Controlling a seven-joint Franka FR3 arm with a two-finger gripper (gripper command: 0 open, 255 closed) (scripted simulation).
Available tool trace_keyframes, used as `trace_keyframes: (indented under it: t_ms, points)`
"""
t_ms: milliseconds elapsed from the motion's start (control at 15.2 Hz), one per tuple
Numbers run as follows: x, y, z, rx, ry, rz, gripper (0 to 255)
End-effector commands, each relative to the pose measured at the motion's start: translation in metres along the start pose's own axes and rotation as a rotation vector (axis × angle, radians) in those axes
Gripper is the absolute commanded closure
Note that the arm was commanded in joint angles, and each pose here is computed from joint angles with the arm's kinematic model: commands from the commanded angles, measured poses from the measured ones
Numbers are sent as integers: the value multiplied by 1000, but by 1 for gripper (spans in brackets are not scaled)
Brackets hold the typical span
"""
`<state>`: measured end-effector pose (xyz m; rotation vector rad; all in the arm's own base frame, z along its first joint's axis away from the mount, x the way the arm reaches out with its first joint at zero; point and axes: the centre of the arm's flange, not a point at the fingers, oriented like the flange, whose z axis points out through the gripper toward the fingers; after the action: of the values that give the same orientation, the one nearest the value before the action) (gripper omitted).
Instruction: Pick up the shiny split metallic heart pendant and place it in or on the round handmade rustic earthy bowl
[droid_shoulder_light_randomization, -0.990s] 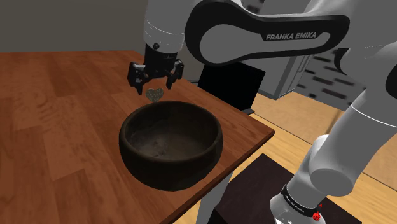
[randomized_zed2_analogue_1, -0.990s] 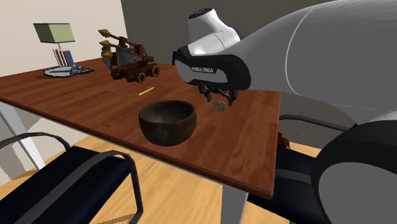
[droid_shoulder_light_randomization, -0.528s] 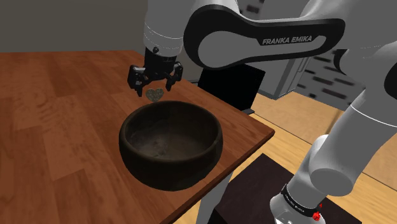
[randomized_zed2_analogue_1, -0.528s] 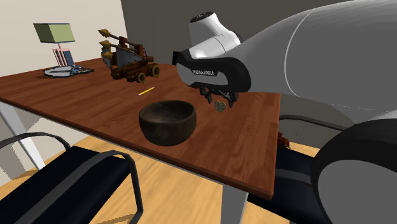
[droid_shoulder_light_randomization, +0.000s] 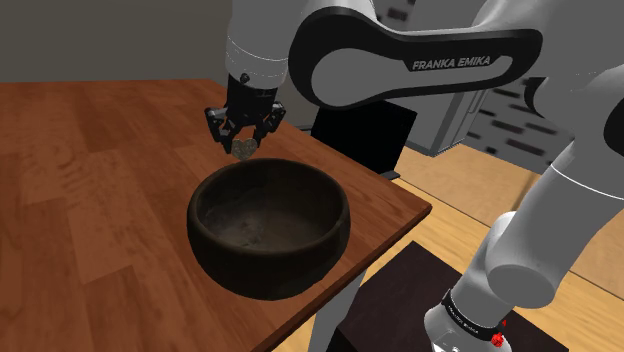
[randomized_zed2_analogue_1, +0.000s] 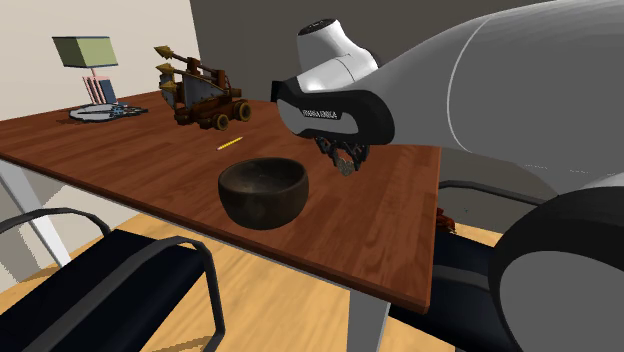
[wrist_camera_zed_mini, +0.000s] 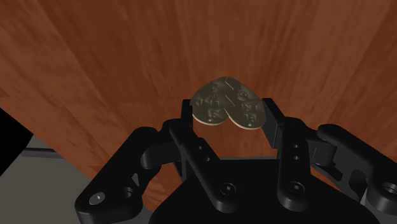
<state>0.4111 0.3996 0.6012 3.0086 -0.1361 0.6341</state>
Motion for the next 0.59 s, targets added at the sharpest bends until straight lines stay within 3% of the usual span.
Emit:
trace_keyframes:
  t_ms: [0,528]
  points:
    - [0,0,0,0,0,0,255]
    - [11,1,-24,0,0,0,255]
